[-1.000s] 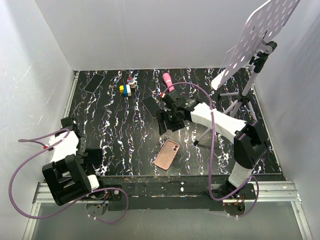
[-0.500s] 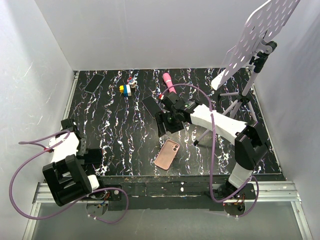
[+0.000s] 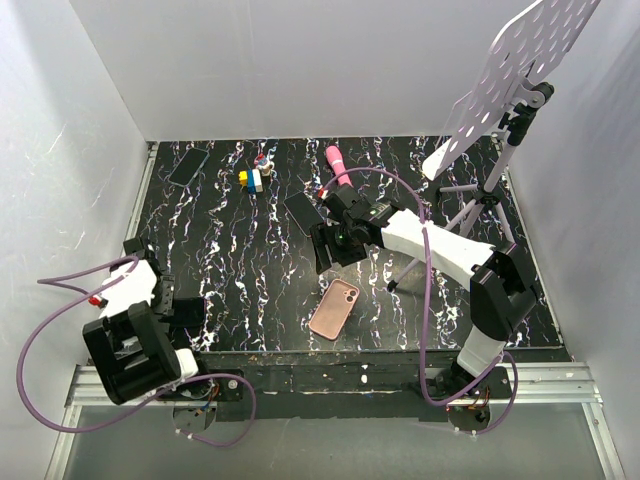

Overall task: Take the phone out of the phone case
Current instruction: Pick up the phone at the center of the board.

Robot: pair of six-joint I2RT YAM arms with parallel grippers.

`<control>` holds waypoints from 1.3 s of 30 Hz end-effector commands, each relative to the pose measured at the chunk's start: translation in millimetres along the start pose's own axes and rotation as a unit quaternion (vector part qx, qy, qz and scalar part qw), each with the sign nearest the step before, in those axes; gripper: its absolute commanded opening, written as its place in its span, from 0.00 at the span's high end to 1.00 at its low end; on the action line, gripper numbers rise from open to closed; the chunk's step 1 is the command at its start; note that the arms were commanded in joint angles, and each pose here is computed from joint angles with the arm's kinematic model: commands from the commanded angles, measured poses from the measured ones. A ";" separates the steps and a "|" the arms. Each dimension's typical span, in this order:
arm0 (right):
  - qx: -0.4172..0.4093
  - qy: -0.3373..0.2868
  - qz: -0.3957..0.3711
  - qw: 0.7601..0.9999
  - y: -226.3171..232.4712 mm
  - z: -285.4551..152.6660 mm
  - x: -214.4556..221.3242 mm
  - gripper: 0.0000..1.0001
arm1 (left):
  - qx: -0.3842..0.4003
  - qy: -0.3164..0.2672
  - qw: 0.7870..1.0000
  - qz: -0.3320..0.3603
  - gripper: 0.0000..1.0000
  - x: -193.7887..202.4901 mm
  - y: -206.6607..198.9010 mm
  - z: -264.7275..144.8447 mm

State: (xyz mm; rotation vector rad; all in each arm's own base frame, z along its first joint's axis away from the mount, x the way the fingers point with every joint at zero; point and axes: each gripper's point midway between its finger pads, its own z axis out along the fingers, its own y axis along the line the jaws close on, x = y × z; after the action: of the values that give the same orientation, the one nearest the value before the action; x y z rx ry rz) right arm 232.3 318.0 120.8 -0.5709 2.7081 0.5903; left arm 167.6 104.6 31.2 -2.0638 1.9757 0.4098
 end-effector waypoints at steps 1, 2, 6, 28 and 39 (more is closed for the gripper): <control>-0.018 -0.021 -0.004 1.000 10.0 -8.8 -6.5 0.27 | -0.011 0.015 1.000 -0.007 0.02 5.9 -1.6 7.6; -0.017 -0.023 -0.003 1.000 9.5 -8.6 -6.6 0.27 | -0.007 0.018 1.000 -0.008 0.02 8.1 -3.2 10.0; -0.019 -0.020 -0.001 1.000 8.5 -7.0 -2.4 0.27 | 0.027 0.010 1.000 -0.002 0.02 8.4 -14.0 18.8; -0.007 -0.073 0.034 0.997 4.0 -57.3 20.4 0.29 | 0.135 0.049 0.984 0.103 0.97 39.3 -45.9 1.6; -0.078 -0.143 0.109 0.981 5.1 -62.6 41.5 0.29 | 0.432 0.105 0.809 0.385 1.00 154.8 -102.4 -119.3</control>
State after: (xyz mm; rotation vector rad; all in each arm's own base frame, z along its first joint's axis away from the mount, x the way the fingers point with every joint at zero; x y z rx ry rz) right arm 180.9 265.1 140.1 -0.3003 2.6040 0.6644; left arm 247.4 -9.1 33.9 -1.1867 2.4231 -0.1248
